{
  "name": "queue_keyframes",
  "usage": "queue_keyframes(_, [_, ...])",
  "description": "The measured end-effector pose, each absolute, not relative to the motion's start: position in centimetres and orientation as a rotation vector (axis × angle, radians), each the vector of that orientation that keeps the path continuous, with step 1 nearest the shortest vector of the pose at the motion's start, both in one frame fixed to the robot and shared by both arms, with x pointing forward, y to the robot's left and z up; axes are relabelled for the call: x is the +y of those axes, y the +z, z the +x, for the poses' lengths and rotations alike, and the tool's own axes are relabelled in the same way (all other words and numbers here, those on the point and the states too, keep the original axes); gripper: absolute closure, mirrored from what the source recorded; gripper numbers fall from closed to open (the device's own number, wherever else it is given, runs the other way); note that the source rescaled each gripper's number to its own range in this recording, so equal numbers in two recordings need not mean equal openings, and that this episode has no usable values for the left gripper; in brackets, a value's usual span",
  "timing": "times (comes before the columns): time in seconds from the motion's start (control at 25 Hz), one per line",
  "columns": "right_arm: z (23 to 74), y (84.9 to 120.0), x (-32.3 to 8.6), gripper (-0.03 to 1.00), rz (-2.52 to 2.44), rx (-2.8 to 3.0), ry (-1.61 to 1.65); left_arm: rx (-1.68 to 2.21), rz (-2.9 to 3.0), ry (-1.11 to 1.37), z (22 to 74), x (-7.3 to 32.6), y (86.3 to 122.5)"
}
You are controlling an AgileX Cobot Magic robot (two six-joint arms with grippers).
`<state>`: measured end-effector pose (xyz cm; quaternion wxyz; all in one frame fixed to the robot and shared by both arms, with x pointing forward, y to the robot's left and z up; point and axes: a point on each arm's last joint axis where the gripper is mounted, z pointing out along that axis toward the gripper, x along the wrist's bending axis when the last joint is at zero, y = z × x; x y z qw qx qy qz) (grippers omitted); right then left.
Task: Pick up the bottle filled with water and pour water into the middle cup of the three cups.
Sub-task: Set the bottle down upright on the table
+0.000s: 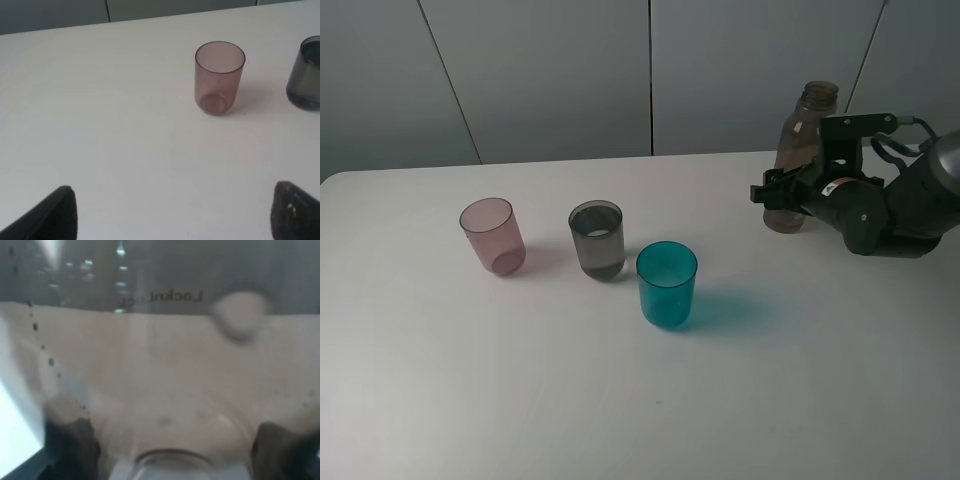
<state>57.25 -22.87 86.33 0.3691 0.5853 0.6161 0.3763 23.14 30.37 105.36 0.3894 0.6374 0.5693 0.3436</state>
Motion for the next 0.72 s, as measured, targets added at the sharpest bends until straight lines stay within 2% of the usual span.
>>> queue_keyframes(0.72, [53.1, 89.6, -23.5, 0.67, 1.56, 1.685, 0.924, 1.447, 1.62, 0.873, 23.1, 30.4, 105.4])
